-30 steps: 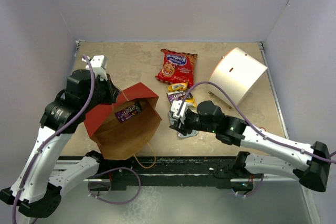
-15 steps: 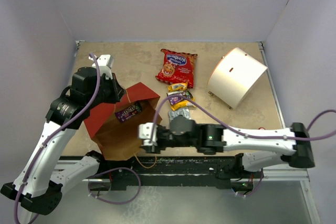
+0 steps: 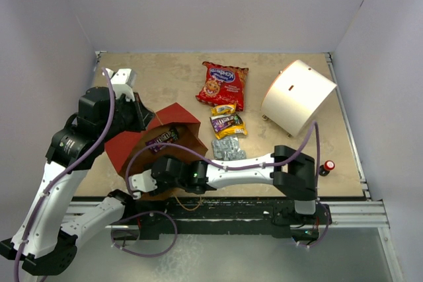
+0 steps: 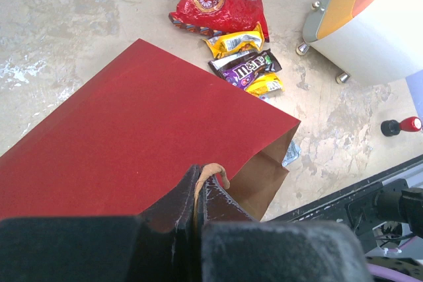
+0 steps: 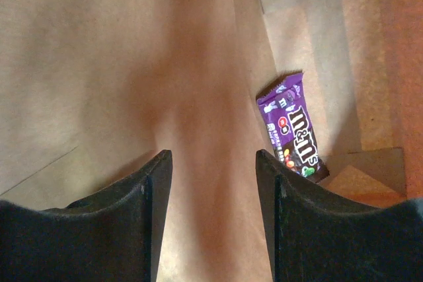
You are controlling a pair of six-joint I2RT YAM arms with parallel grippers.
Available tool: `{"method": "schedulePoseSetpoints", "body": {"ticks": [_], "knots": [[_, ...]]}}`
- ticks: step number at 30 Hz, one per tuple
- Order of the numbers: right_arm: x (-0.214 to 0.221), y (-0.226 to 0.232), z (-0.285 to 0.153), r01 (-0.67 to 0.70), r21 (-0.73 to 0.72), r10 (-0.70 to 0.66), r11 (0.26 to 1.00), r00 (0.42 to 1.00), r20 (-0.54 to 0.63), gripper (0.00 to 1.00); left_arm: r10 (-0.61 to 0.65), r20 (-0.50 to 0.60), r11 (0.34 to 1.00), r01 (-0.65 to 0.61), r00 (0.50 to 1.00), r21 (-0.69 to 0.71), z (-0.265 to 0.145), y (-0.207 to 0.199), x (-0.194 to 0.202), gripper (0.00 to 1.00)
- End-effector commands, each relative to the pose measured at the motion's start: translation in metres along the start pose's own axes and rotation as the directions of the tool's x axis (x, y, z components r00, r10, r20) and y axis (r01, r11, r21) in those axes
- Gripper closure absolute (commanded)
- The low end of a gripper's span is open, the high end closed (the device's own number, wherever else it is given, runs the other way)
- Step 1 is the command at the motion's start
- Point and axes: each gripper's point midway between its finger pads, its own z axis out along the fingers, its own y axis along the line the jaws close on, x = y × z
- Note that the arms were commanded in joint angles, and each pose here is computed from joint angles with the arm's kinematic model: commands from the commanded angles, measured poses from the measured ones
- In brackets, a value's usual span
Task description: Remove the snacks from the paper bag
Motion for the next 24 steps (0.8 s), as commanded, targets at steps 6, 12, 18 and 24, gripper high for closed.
{"method": "schedulePoseSetpoints", "body": {"ticks": [6,12,18,24], "knots": [[0.020,-0.058,0.033,0.063,0.095,-0.060,0.994,0.998,-0.033,0.44,0.042,0.029,0.994,-0.044,0.999,0.100,-0.005,-0.021,-0.015,1.00],[0.051,-0.066,0.051,0.158,0.053,-0.153,0.986,0.984,-0.093,0.44,0.092,0.018,0.983,-0.093,0.996,0.156,-0.006,-0.031,-0.017,1.00],[0.066,-0.074,0.071,0.165,0.043,-0.160,0.985,0.981,-0.111,0.44,0.121,0.020,0.971,-0.122,0.993,0.204,-0.008,-0.039,-0.017,1.00],[0.071,-0.090,0.091,0.161,0.071,-0.153,0.984,0.982,-0.108,0.42,0.127,-0.006,0.954,-0.120,0.992,0.273,-0.008,-0.050,-0.011,1.00]]}}
